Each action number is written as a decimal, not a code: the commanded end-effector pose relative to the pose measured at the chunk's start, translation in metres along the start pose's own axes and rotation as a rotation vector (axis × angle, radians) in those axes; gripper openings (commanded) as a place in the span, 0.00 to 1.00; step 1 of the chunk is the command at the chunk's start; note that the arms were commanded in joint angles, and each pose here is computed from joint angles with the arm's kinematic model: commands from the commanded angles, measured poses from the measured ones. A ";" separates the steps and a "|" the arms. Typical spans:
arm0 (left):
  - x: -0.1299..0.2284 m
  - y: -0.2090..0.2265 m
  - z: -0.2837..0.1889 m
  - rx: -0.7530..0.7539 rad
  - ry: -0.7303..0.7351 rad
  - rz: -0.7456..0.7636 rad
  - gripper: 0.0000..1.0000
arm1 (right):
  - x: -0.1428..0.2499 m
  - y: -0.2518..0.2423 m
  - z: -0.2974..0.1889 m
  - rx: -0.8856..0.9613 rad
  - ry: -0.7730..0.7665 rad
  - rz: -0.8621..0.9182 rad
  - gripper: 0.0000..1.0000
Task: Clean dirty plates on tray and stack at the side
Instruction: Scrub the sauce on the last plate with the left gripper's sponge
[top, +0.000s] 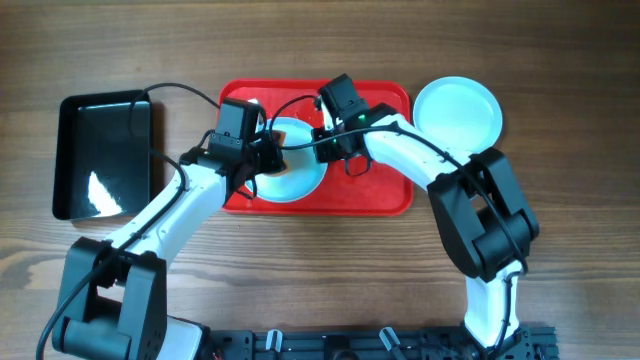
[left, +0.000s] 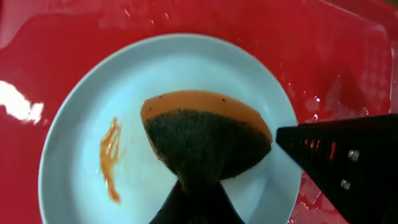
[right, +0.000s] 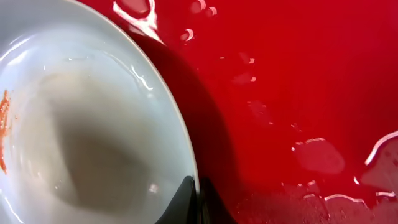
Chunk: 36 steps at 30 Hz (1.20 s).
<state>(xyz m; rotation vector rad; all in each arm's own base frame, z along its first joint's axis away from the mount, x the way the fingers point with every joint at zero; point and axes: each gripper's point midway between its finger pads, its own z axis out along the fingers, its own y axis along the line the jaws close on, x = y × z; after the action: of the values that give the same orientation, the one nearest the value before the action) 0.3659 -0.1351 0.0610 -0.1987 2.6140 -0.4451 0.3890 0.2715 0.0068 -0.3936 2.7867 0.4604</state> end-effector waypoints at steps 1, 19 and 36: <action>0.001 0.000 0.004 0.006 0.003 0.022 0.04 | 0.017 0.000 0.016 -0.037 0.063 -0.078 0.04; 0.026 0.016 0.044 -0.033 0.099 -0.105 0.04 | 0.012 -0.011 0.016 0.031 0.036 0.104 0.05; -0.019 0.118 -0.019 -0.612 -0.158 -0.092 0.04 | 0.013 -0.018 0.016 0.068 0.036 0.104 0.04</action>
<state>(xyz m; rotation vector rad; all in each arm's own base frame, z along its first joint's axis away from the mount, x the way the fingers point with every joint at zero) 0.3625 -0.0578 0.0132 -0.4485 2.6555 0.1404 0.3838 0.2814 0.0051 -0.3114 2.8125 0.5167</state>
